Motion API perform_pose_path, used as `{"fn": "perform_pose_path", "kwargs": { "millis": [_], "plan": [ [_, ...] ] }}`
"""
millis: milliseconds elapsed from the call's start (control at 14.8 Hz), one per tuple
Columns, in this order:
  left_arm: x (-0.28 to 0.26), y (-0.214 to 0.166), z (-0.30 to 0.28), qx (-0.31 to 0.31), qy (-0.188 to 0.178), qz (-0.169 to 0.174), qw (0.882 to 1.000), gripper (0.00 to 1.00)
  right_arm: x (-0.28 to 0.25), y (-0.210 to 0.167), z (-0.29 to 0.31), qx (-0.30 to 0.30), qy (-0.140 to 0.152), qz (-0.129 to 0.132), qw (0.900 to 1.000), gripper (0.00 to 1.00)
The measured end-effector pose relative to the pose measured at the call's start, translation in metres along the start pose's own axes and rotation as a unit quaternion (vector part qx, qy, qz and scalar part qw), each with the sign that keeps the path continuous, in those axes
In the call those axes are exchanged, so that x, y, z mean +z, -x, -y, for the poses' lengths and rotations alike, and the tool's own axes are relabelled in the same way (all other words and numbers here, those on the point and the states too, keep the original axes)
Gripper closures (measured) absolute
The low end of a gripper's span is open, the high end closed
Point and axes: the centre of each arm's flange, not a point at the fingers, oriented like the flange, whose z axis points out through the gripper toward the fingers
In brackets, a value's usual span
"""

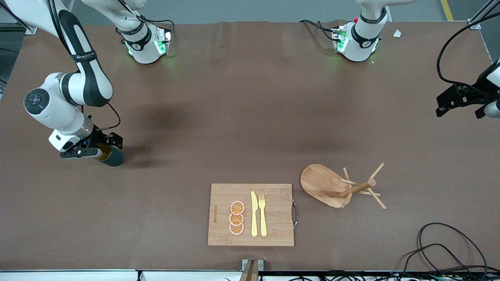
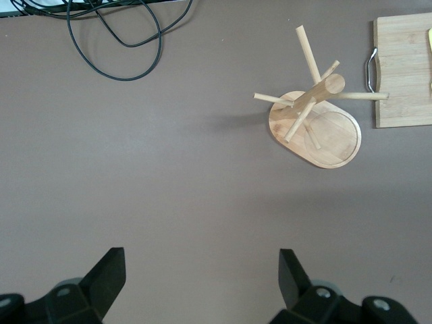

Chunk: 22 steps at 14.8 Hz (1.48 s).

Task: Pass cup and hang on rack
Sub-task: 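Reach the right gripper down to the teal mug's rim, then close the right gripper on the teal mug's rim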

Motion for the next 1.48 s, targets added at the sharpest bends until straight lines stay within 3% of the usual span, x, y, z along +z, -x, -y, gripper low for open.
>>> {"fn": "perform_pose_path", "kwargs": {
  "millis": [674, 809, 944, 1011, 1079, 1483],
  "plan": [
    [0.000, 0.000, 0.000, 0.000, 0.000, 0.000, 1.000, 0.00, 0.023, 0.001, 0.009, 0.038, -0.005, 0.011, 0.999, 0.03],
    [0.000, 0.000, 0.000, 0.000, 0.000, 0.000, 1.000, 0.00, 0.023, 0.000, 0.012, 0.039, -0.005, 0.011, 0.999, 0.09],
    [0.000, 0.000, 0.000, 0.000, 0.000, 0.000, 1.000, 0.00, 0.023, 0.000, 0.011, 0.041, -0.006, 0.011, 0.999, 0.25],
    [0.000, 0.000, 0.000, 0.000, 0.000, 0.000, 1.000, 0.00, 0.024, 0.001, 0.011, 0.041, -0.006, 0.012, 0.999, 0.40],
    [0.000, 0.000, 0.000, 0.000, 0.000, 0.000, 1.000, 0.00, 0.024, 0.001, 0.010, 0.042, -0.005, 0.012, 0.999, 0.49],
    [0.000, 0.000, 0.000, 0.000, 0.000, 0.000, 1.000, 0.00, 0.026, -0.002, 0.006, 0.046, -0.004, -0.001, 0.999, 0.51]
  ]
}}
